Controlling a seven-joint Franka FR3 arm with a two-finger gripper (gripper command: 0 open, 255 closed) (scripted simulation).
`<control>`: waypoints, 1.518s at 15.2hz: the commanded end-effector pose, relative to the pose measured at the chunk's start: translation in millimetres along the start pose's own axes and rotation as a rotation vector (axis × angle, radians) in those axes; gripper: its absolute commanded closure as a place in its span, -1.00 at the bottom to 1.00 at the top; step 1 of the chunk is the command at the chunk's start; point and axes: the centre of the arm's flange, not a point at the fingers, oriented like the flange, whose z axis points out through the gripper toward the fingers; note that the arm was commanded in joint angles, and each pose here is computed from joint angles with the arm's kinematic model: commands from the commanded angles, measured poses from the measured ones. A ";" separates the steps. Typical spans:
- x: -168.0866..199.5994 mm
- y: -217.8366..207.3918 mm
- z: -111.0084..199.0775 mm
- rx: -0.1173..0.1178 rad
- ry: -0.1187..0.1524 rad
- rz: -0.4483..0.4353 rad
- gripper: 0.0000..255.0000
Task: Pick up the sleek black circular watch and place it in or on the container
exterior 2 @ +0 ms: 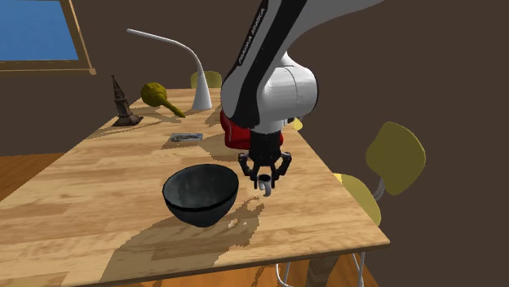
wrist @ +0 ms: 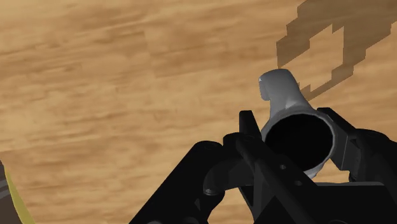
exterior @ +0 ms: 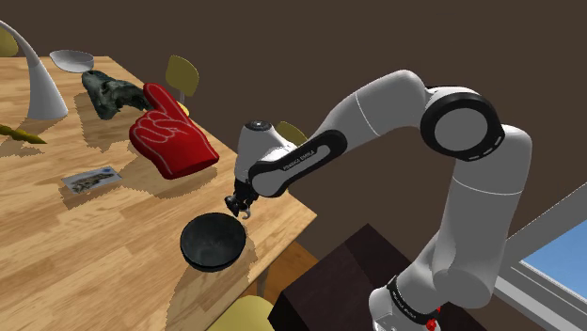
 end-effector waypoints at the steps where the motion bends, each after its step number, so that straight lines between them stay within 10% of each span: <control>1: 0.5 1.4 -10.2 0.000 0.000 0.000 1.00; 23: 0.5 1.8 -126.4 0.000 0.000 0.000 1.00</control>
